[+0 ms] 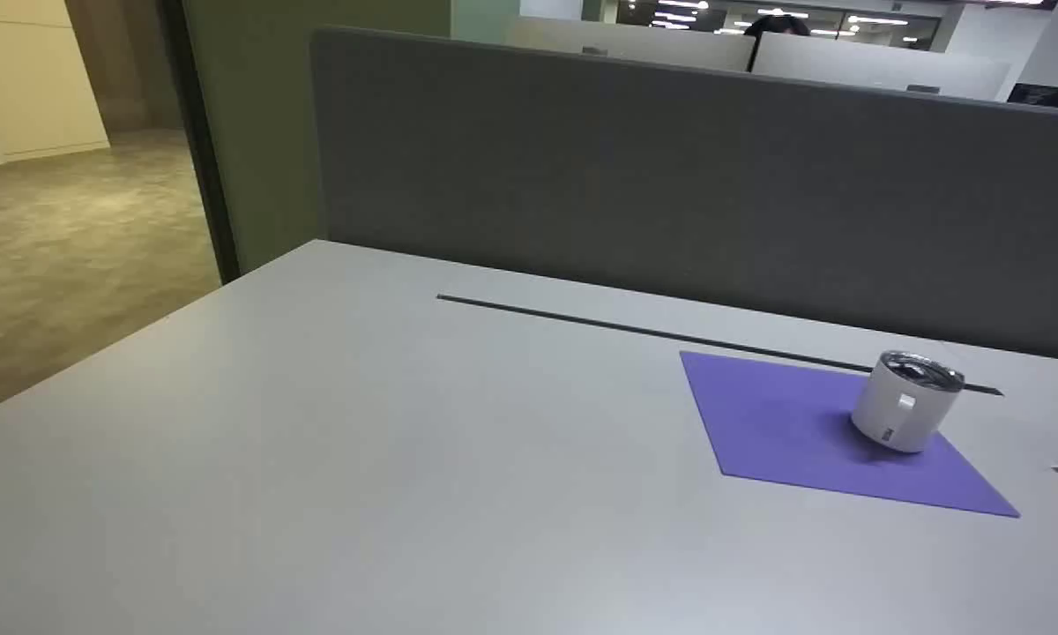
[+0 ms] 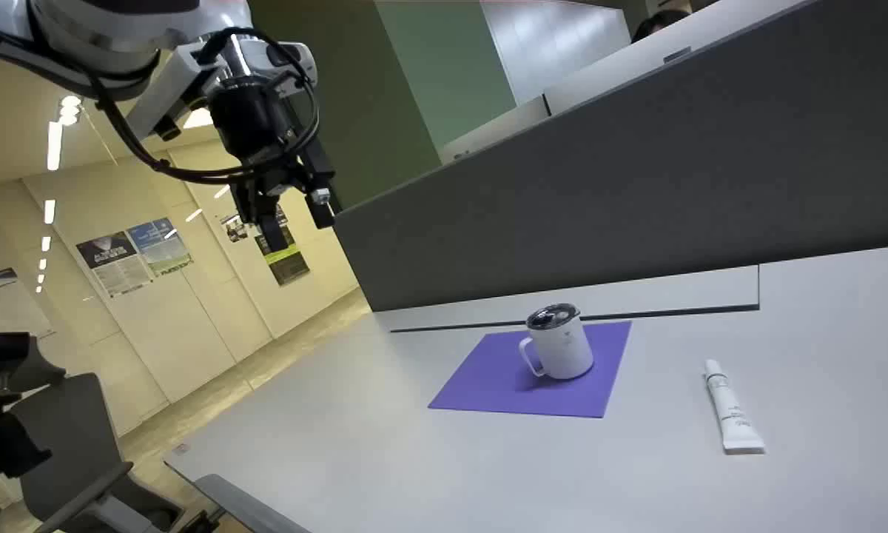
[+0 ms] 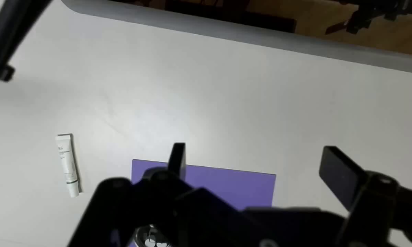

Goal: Move the black object on the strainer to the right, then to the left

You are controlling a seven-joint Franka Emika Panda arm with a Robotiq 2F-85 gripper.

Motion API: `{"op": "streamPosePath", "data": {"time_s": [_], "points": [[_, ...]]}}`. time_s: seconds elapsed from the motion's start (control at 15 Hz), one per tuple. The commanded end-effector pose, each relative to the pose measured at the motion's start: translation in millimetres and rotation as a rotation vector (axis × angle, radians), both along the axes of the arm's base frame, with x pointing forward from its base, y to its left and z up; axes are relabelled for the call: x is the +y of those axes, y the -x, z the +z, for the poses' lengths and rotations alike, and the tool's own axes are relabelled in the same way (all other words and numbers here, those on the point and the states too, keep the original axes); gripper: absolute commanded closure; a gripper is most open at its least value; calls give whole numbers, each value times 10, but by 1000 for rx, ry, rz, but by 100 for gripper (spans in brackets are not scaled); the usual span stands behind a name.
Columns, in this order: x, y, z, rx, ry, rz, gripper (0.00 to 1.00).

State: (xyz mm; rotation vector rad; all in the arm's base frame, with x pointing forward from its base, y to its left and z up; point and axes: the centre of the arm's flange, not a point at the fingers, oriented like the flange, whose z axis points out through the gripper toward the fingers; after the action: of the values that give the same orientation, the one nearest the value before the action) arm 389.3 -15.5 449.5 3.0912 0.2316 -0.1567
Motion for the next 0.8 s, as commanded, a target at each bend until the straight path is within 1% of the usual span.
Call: {"op": "streamPosePath", "data": {"time_s": [0.0,0.6,0.67,0.73], "points": [[0,-2,3,-1,0,0,0],[0,-5,7,-4,0,1,0],[-64,-92,22,-49,7,-17,0],[-181,-249,29,-102,23,-25,0]]}}
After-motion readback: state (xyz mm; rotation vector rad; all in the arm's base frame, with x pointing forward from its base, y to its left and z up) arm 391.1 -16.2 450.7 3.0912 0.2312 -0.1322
